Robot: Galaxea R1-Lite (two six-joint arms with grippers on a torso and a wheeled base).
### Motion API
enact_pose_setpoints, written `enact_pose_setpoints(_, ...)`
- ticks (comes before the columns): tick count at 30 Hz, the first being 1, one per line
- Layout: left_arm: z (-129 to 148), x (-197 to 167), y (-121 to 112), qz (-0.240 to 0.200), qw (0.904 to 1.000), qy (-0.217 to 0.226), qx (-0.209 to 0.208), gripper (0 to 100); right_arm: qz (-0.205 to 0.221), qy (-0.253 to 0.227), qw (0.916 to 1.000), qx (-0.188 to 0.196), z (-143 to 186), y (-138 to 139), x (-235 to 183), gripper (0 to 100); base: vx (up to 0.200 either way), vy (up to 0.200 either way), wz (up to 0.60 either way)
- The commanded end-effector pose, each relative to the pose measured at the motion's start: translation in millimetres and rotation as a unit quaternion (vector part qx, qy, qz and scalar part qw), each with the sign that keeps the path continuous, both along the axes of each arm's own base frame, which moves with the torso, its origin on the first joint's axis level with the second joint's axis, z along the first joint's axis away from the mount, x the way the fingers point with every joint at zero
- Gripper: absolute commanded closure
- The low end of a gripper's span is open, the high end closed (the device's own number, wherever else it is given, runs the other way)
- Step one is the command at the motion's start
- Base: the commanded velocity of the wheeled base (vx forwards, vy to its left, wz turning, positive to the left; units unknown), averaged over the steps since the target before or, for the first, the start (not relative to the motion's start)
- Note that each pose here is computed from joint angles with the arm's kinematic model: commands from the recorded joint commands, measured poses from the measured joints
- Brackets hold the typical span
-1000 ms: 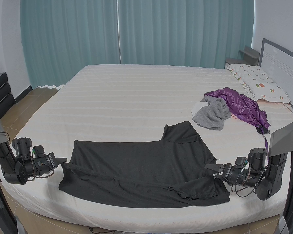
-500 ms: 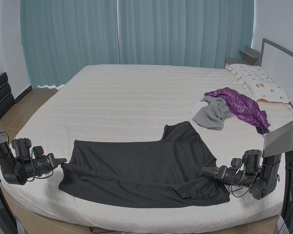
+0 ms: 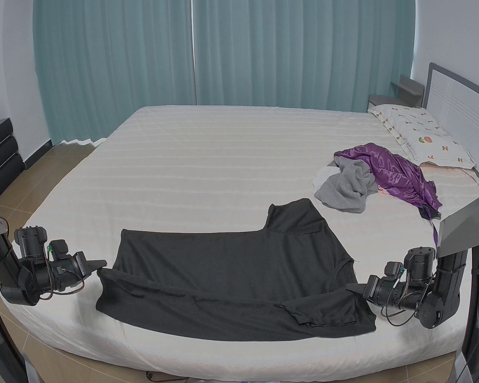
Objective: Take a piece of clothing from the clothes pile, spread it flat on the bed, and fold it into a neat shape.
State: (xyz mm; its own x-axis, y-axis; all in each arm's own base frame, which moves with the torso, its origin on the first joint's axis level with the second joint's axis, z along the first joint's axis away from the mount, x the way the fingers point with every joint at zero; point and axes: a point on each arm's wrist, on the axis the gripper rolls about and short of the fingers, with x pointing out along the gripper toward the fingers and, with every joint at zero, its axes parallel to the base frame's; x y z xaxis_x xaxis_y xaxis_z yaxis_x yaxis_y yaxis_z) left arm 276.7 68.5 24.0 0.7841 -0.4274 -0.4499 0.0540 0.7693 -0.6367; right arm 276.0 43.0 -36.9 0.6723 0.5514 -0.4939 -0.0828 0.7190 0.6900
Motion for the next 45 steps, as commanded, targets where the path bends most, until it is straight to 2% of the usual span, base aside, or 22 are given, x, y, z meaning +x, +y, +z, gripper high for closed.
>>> enact_pose_setpoints(1, 6.1, -7.4, -0.8, 0.003, 1.0, -0.003, 0.001, 100, 0.0, -0.007, 1.0, 0.004, 12.4, -2.1, -7.4, 100, 0.0, 0.0, 0.0)
enact_pose_setpoints(13, 17.6, -31.1, 5.0, 0.027, 0.9996, -0.004, 0.001, 100, 0.003, -0.044, 0.9989, 0.016, 50.8, -6.8, -43.0, 100, 0.0, 0.0, 0.0)
enact_pose_setpoints(25, 27.7, -58.8, -1.7, 0.032, 0.9995, -0.004, 0.002, 100, 0.002, -0.082, 0.9964, 0.024, 83.4, -12.8, -69.4, 100, 0.0, 0.0, 0.0)
enact_pose_setpoints(31, 35.8, -67.0, -4.8, 0.03, 0.9995, -0.003, 0.004, 100, 0.004, -0.067, 0.9975, 0.022, 88.6, -12.7, -77.3, 100, 0.0, 0.0, 0.0)
enact_pose_setpoints(45, 59.8, -83.7, -0.3, 0.037, 0.999, 0.009, 0.026, 100, 0.0, -0.072, 0.9973, 0.017, 103.5, -15.7, -91.0, 100, 0.0, 0.0, 0.0)
